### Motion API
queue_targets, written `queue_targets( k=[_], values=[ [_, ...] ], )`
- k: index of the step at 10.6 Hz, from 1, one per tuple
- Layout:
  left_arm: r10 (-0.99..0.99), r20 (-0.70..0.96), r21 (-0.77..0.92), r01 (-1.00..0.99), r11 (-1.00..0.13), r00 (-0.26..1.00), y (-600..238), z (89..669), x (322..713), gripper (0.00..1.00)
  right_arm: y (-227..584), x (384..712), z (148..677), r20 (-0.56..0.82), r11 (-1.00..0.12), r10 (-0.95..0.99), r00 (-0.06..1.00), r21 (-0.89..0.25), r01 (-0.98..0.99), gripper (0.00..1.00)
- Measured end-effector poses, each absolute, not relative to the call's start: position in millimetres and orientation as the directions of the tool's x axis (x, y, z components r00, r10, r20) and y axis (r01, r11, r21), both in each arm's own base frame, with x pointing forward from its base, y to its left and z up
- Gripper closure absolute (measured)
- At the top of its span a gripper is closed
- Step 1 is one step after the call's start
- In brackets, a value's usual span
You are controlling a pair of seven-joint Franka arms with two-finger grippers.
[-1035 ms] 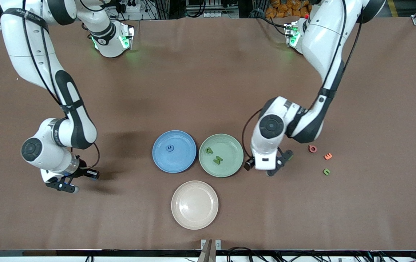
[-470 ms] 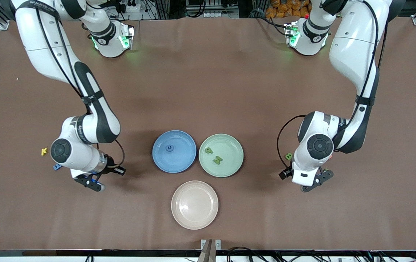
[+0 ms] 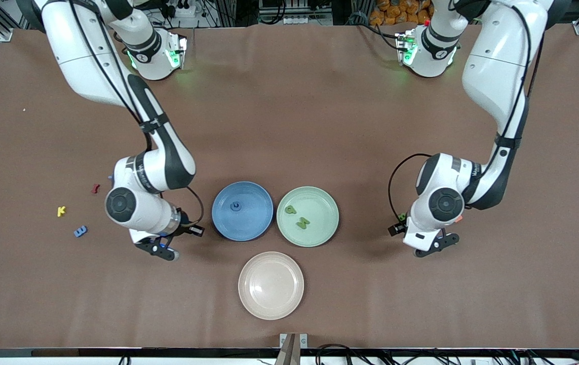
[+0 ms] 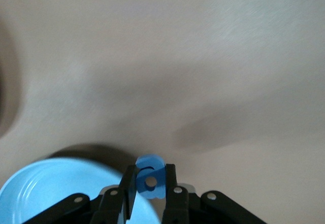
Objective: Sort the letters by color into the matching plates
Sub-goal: 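Drop the blue a on the blue plate while the left gripper reaches B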
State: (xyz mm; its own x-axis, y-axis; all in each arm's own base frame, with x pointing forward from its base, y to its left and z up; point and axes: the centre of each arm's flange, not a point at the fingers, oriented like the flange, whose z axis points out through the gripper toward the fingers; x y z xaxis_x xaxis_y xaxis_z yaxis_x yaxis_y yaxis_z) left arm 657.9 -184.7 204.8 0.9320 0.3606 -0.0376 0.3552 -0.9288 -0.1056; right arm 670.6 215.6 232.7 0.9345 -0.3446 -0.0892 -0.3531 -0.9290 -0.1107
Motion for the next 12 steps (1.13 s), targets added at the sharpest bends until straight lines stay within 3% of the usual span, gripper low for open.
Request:
queue_targets(
  k=[9, 12],
  values=[
    [0.336, -0.090, -0.082, 0.329, -0.941, 0.938, -187, 198, 644, 0.00, 335, 617, 227, -0.111, -0.948, -0.298, 0.948, -0.080, -0.308, 0.73],
    [0.543, -0.079, -0.109, 0.534, -0.839, 0.836, -183, 192, 641, 0.00, 355, 606, 226, -0.121, -0.951, -0.287, 0.950, -0.084, -0.298, 0.73]
  ],
)
